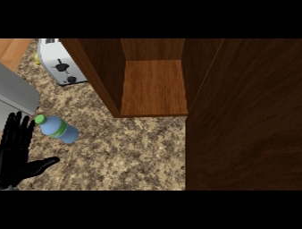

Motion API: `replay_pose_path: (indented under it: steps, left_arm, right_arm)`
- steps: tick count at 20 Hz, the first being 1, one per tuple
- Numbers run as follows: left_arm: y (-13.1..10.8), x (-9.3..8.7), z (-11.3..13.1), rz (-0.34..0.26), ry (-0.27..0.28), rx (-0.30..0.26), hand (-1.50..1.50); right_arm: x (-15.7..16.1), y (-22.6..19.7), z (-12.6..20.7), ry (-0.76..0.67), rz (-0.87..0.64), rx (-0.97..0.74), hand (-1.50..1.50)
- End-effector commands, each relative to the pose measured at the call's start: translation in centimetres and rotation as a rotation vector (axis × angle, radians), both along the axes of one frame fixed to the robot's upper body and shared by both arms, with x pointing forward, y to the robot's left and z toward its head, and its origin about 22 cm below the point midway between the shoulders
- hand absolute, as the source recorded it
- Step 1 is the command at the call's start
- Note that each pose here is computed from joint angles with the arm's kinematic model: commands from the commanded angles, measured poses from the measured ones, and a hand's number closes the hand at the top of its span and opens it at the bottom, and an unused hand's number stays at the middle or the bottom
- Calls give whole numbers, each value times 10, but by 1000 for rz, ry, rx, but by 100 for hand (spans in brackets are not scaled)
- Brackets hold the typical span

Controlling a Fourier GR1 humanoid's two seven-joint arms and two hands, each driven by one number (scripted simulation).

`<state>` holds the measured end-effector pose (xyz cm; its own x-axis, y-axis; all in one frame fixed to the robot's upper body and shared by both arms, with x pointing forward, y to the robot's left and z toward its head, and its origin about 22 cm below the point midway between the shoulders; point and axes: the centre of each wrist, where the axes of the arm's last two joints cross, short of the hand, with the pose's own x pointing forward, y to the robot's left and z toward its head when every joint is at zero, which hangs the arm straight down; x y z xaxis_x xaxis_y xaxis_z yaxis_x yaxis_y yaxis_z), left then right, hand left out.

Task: Pick up the bottled water, place it into the cabinet and close the cabinet

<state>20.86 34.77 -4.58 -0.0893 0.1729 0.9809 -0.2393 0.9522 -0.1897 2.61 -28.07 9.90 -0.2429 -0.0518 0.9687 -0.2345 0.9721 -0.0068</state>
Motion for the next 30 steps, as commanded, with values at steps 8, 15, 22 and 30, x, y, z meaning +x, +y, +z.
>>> replay_pose_path:
  steps: [8,15,22,30]
  left_arm:
    - [2,9,-49,14,23,-6,-150]
    - [-3,30,-75,60,16,9,-150]
    - [-4,38,-85,26,-35,-118,-150]
    - [1,55,-80,-6,-115,-206,-150]
  right_arm:
    - [-11,7,44,-101,9,-30,-150]
    - [-15,-7,37,-94,21,-28,-150]
    - [-14,-3,37,-96,-3,-35,-150]
    - [-18,-10,27,-108,-7,-53,-150]
